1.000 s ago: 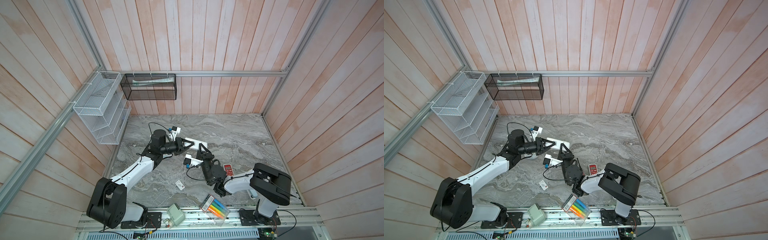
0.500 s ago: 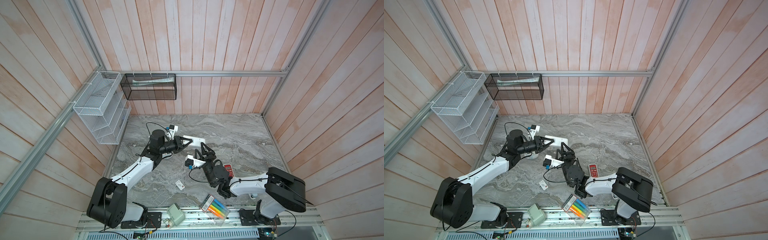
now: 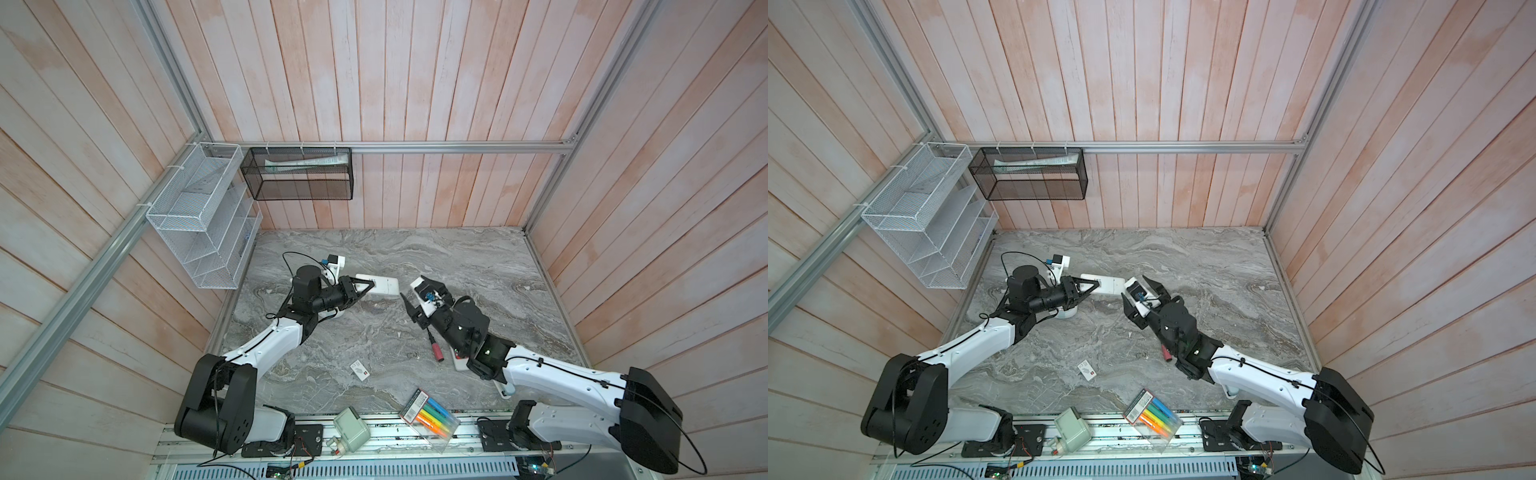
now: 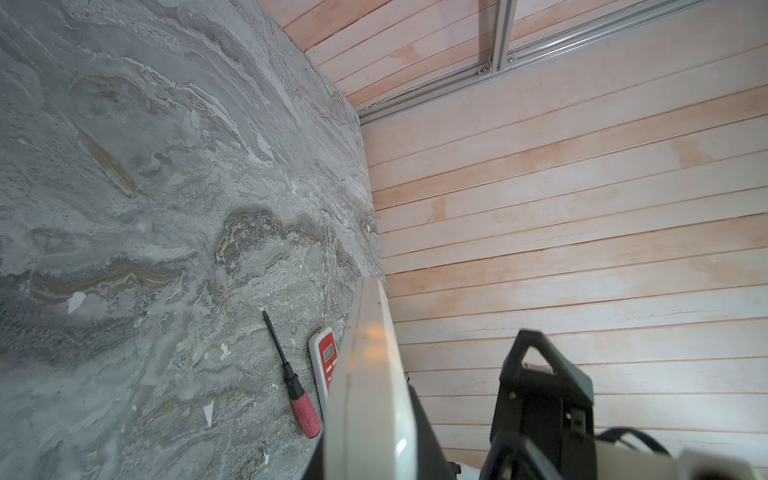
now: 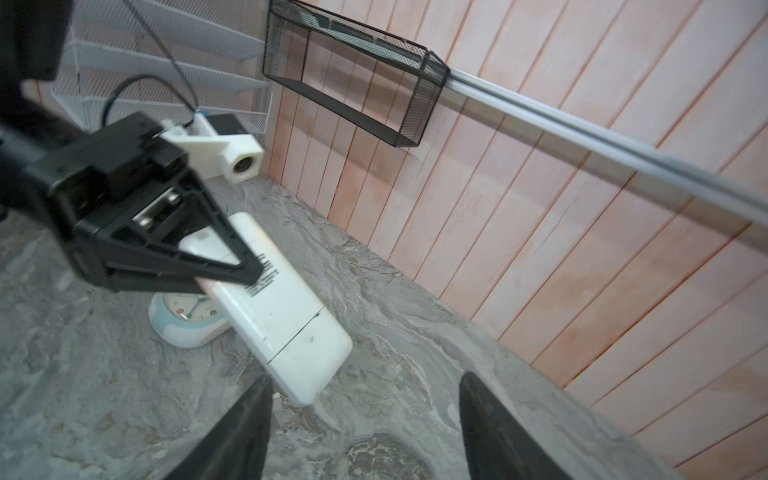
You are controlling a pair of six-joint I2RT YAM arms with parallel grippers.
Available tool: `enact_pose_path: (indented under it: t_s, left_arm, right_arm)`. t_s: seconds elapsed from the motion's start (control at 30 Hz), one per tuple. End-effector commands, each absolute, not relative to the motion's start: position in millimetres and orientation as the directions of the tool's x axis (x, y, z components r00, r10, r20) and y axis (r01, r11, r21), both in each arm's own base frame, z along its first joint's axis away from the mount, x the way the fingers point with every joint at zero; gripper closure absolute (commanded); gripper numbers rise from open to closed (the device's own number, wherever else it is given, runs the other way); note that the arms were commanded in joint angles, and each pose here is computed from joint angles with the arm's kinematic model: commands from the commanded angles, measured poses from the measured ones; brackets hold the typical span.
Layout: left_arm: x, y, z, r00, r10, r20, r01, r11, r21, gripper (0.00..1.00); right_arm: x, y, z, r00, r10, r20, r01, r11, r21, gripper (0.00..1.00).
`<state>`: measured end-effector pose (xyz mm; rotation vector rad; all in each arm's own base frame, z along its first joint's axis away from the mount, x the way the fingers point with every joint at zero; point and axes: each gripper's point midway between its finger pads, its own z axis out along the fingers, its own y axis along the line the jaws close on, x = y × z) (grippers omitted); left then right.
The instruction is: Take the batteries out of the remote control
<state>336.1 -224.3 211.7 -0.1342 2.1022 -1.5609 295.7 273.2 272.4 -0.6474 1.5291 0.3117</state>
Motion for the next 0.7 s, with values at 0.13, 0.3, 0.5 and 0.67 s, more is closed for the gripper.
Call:
enact_pose_path:
  t_s: [0.13,0.3,0.5,0.67]
  left_arm:
    - [320,-223,226,-0.828,-0.339,-0.446,0.358,0.294,-0.886,0.97]
    - [313,-226,233,-0.824,-0.318,-0.469,0.405,0.248,-0.880,0.97]
    - [318,-229,244,-0.830,-0.326,-0.452,0.401,0.214,-0.891,0.97]
    - [320,-234,248,-0.836,-0.326,-0.441,0.397,0.196,-0.897,0.97]
  right_arm:
    - [312,256,252,-0.431,0.119,-0.895,-0.646,0.652,0.398,0.29]
    - [317,247,246,-0.565,0.198,-0.801,-0.618,0.542,0.569,0.32]
    - [315,261,246,-0.638,0.167,-0.751,-0.633,0.441,0.636,0.30]
    - [318,274,250,-0.667,0.146,-0.731,-0.640,0.390,0.662,0.29]
